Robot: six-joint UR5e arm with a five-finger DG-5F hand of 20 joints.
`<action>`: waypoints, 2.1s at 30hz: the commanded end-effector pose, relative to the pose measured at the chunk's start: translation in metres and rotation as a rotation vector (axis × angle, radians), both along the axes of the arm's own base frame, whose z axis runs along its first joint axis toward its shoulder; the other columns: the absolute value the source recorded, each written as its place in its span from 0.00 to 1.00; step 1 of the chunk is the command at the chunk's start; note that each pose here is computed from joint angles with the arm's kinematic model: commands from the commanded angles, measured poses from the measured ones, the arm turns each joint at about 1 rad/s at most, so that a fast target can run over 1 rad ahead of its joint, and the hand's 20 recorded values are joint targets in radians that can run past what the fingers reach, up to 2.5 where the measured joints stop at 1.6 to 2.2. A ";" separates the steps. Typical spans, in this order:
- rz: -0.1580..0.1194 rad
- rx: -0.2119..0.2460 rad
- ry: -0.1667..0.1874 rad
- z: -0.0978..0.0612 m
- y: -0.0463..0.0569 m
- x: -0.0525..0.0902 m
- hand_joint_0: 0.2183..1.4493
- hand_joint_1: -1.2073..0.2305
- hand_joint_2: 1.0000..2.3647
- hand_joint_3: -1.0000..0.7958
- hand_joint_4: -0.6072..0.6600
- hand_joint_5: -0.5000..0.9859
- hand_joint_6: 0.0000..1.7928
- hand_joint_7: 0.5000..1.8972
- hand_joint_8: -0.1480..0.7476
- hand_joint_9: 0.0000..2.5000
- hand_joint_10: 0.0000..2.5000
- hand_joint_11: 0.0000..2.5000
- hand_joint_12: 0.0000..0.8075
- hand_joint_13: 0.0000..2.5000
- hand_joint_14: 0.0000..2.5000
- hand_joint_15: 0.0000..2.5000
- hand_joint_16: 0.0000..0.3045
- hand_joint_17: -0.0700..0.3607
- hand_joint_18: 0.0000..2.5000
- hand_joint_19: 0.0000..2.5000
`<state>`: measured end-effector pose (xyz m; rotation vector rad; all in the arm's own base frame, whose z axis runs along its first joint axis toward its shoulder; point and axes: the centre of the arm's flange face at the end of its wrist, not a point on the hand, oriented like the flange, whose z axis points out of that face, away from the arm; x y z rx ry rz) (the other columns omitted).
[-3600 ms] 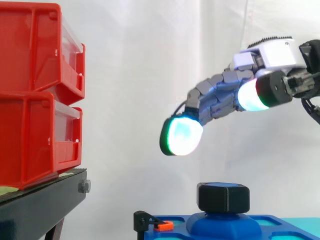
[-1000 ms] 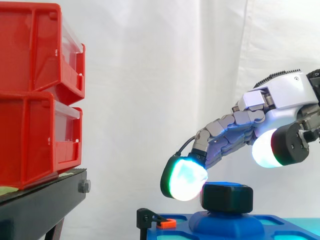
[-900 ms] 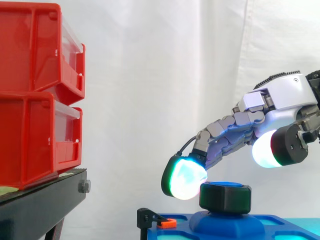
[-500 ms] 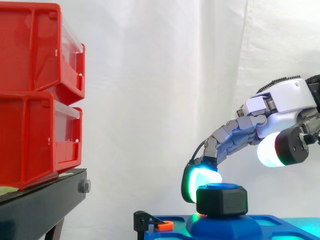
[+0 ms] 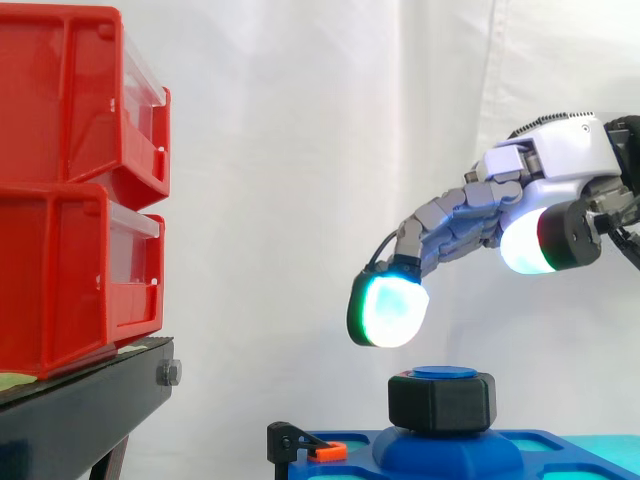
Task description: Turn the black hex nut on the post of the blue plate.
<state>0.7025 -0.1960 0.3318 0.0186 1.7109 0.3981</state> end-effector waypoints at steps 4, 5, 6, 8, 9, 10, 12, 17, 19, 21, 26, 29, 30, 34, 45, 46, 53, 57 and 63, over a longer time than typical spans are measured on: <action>0.017 -0.002 -0.031 0.003 0.015 0.008 0.22 0.58 0.00 0.28 0.59 0.20 0.28 0.16 0.45 0.14 0.00 0.00 0.46 0.12 0.00 0.02 0.18 0.45 0.09 0.07; 0.019 -0.002 -0.031 0.002 0.017 0.009 0.21 0.58 0.00 0.28 0.59 0.20 0.28 0.16 0.45 0.14 0.00 0.00 0.46 0.12 0.00 0.02 0.18 0.45 0.09 0.07; 0.023 0.000 -0.033 0.004 0.022 0.010 0.21 0.58 0.00 0.28 0.59 0.20 0.28 0.16 0.45 0.14 0.00 0.00 0.46 0.12 0.00 0.02 0.18 0.45 0.09 0.06; 0.031 0.010 -0.036 0.004 0.036 0.015 0.21 0.58 0.00 0.28 0.59 0.20 0.28 0.17 0.45 0.14 0.00 0.00 0.46 0.12 0.00 0.02 0.18 0.45 0.09 0.06; 0.030 0.014 -0.036 0.004 0.039 0.016 0.21 0.58 0.00 0.28 0.59 0.20 0.28 0.16 0.45 0.14 0.00 0.00 0.46 0.12 0.00 0.02 0.18 0.45 0.09 0.06; 0.032 0.018 -0.036 0.004 0.042 0.017 0.22 0.58 0.00 0.28 0.59 0.20 0.28 0.17 0.45 0.14 0.00 0.00 0.46 0.12 0.00 0.02 0.18 0.45 0.09 0.06; 0.032 0.029 -0.033 0.004 0.050 0.019 0.21 0.58 0.00 0.28 0.59 0.20 0.28 0.16 0.45 0.14 0.00 0.00 0.46 0.12 0.00 0.02 0.18 0.45 0.09 0.06; 0.020 0.054 -0.026 0.004 0.074 0.026 0.21 0.58 0.00 0.28 0.59 0.20 0.28 0.17 0.45 0.14 0.00 0.00 0.46 0.12 0.00 0.02 0.18 0.45 0.09 0.06; 0.016 0.059 -0.023 0.003 0.076 0.027 0.21 0.58 0.00 0.28 0.59 0.20 0.28 0.17 0.45 0.14 0.00 0.00 0.46 0.12 0.00 0.02 0.18 0.45 0.09 0.06; 0.010 0.071 -0.020 0.003 0.083 0.028 0.21 0.58 0.00 0.28 0.59 0.20 0.28 0.16 0.45 0.14 0.00 0.00 0.46 0.12 0.00 0.02 0.18 0.45 0.09 0.06; -0.032 0.119 0.004 -0.002 0.100 0.032 0.21 0.58 0.00 0.28 0.59 0.20 0.28 0.16 0.45 0.14 0.00 0.00 0.46 0.12 0.00 0.02 0.18 0.45 0.09 0.06; -0.051 0.119 0.011 -0.010 0.108 0.032 0.21 0.58 0.00 0.28 0.59 0.20 0.28 0.17 0.45 0.14 0.00 0.00 0.46 0.12 0.00 0.02 0.18 0.45 0.09 0.06; -0.049 0.119 0.010 -0.010 0.110 0.032 0.21 0.58 0.00 0.28 0.59 0.20 0.28 0.17 0.45 0.14 0.00 0.00 0.46 0.12 0.00 0.02 0.18 0.45 0.09 0.06; -0.059 0.117 0.003 -0.010 0.112 0.034 0.21 0.58 0.00 0.28 0.59 0.20 0.28 0.16 0.45 0.14 0.00 0.00 0.46 0.12 0.00 0.02 0.18 0.45 0.09 0.06; -0.071 0.104 0.024 -0.021 0.107 0.034 0.21 0.58 0.00 0.28 0.59 0.20 0.28 0.17 0.45 0.14 0.00 0.00 0.46 0.12 0.00 0.02 0.18 0.45 0.09 0.07; -0.076 0.095 0.039 -0.022 0.103 0.031 0.21 0.58 0.00 0.28 0.59 0.20 0.28 0.17 0.45 0.14 0.00 0.00 0.46 0.12 0.00 0.02 0.18 0.45 0.09 0.06; -0.081 0.063 0.070 -0.038 0.097 0.023 0.21 0.58 0.00 0.28 0.59 0.20 0.28 0.17 0.46 0.14 0.00 0.00 0.46 0.12 0.00 0.02 0.18 0.45 0.09 0.07; -0.085 0.061 0.060 -0.041 0.093 0.023 0.21 0.58 0.00 0.28 0.59 0.20 0.28 0.17 0.45 0.14 0.00 0.00 0.46 0.12 0.00 0.02 0.18 0.45 0.09 0.06; -0.089 0.060 0.060 -0.041 0.089 0.022 0.21 0.58 0.00 0.28 0.59 0.20 0.28 0.17 0.46 0.14 0.00 0.00 0.46 0.12 0.00 0.02 0.18 0.45 0.09 0.06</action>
